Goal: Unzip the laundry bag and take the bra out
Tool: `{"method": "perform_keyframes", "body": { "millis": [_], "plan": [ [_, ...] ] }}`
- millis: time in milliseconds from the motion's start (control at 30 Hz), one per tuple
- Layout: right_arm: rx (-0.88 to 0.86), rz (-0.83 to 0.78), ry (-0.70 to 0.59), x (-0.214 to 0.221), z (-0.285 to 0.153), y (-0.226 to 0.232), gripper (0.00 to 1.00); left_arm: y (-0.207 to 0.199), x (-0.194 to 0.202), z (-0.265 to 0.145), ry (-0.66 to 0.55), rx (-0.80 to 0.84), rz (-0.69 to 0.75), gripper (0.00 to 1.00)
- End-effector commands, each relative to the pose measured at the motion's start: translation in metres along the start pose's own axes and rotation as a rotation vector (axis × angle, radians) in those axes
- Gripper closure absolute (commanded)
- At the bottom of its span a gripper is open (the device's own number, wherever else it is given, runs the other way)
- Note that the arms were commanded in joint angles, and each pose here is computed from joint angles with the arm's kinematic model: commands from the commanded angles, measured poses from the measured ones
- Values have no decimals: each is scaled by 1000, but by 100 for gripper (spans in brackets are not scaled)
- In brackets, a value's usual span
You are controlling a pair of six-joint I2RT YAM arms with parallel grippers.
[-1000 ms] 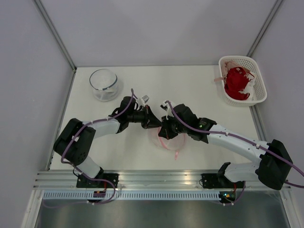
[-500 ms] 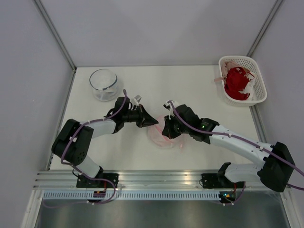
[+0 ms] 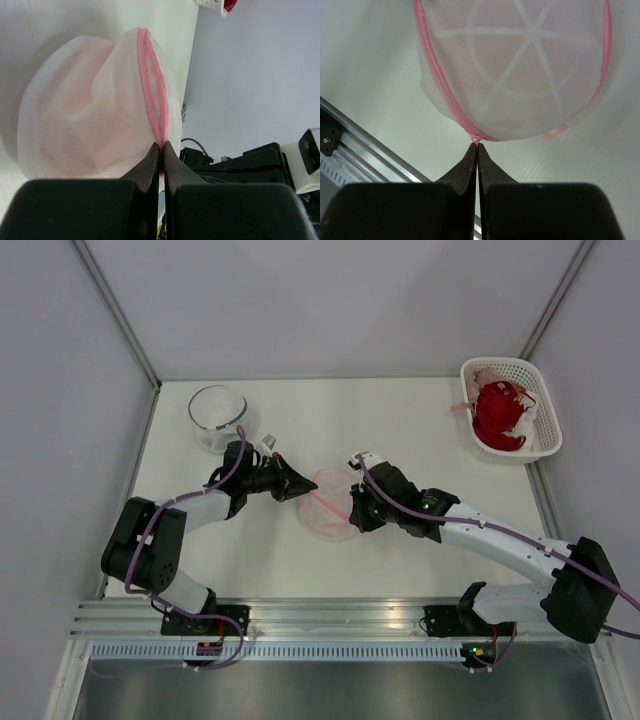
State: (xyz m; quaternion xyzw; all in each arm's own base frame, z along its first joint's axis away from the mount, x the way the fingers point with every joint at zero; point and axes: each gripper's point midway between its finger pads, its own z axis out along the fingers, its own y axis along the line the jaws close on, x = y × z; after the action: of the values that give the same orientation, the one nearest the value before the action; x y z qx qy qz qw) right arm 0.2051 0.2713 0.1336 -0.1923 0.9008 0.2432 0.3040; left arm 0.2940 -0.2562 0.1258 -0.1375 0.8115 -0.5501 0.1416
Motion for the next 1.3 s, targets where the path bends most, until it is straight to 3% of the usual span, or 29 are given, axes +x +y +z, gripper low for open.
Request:
{"method": "perform_keyframes", "body": {
  "millis": [0, 233, 600, 867, 967, 1000, 1067, 1100, 1267],
  "plan": [
    [121, 9, 43, 9, 1, -20, 99, 2, -6, -4, -18, 8, -2, 98],
    [303, 9, 63, 12, 2, -51, 99, 5, -4, -5, -20, 5, -14, 98],
    [444, 6, 15, -4, 1, -71, 100, 4, -2, -7, -14, 16, -29, 98],
    [535, -22, 22, -16, 13, -81, 100, -6, 1, -11, -48, 111, -53, 98],
    [506, -15, 25, -19, 15, -74, 54, -6, 7, -9, -36, 129, -62, 98],
    [491, -9, 19, -21, 14, -72, 32, -6, 7, -9, -37, 130, -62, 98],
    [463, -2, -4, -25, 6, -67, 22, -3, 11, -10, -34, 127, -69, 98],
    [442, -3, -2, -23, 4, -63, 10, -5, 12, -11, -36, 133, -66, 98],
    [335, 15, -85, -40, -24, -44, 5, -4, 23, -18, -37, 128, -80, 94]
  ]
}}
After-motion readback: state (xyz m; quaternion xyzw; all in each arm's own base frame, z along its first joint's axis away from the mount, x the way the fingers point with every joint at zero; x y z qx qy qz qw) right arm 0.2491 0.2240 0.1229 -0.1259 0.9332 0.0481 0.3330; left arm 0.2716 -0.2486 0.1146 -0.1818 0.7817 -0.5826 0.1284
